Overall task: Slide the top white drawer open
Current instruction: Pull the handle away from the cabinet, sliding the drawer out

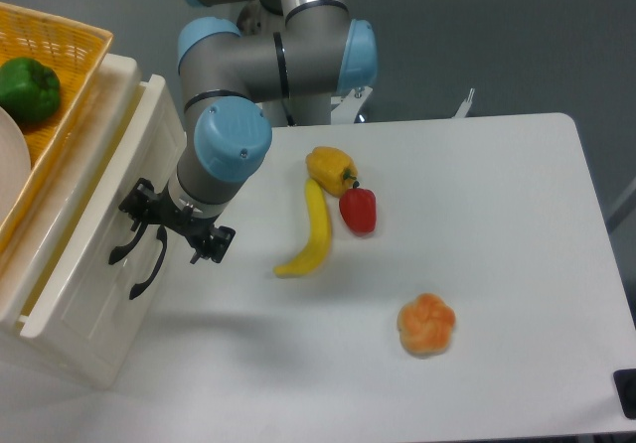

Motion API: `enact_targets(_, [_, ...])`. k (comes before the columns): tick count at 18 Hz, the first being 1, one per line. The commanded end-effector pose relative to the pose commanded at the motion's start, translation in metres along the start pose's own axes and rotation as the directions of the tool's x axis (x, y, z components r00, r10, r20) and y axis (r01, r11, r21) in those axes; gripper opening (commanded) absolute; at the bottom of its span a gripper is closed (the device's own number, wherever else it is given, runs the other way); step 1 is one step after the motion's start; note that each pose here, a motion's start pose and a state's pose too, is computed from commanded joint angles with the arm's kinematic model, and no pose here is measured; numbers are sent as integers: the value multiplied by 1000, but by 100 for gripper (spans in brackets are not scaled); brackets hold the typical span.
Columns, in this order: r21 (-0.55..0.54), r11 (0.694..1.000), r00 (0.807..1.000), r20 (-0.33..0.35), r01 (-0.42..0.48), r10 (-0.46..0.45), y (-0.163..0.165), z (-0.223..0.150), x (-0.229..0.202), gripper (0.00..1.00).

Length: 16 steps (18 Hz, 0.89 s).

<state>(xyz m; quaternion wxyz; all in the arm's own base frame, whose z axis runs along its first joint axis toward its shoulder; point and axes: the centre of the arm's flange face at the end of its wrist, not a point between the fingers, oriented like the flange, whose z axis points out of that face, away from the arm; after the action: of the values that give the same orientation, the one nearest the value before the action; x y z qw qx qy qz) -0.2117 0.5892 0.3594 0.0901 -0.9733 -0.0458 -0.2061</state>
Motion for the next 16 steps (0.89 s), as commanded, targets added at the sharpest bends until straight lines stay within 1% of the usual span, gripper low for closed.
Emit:
enact_targets(2, [-22,1000,999,33,1,0,3,-1,-3,100])
enact_targets(16, [12,1000,998,58,17,-17,1,-24,-19,100])
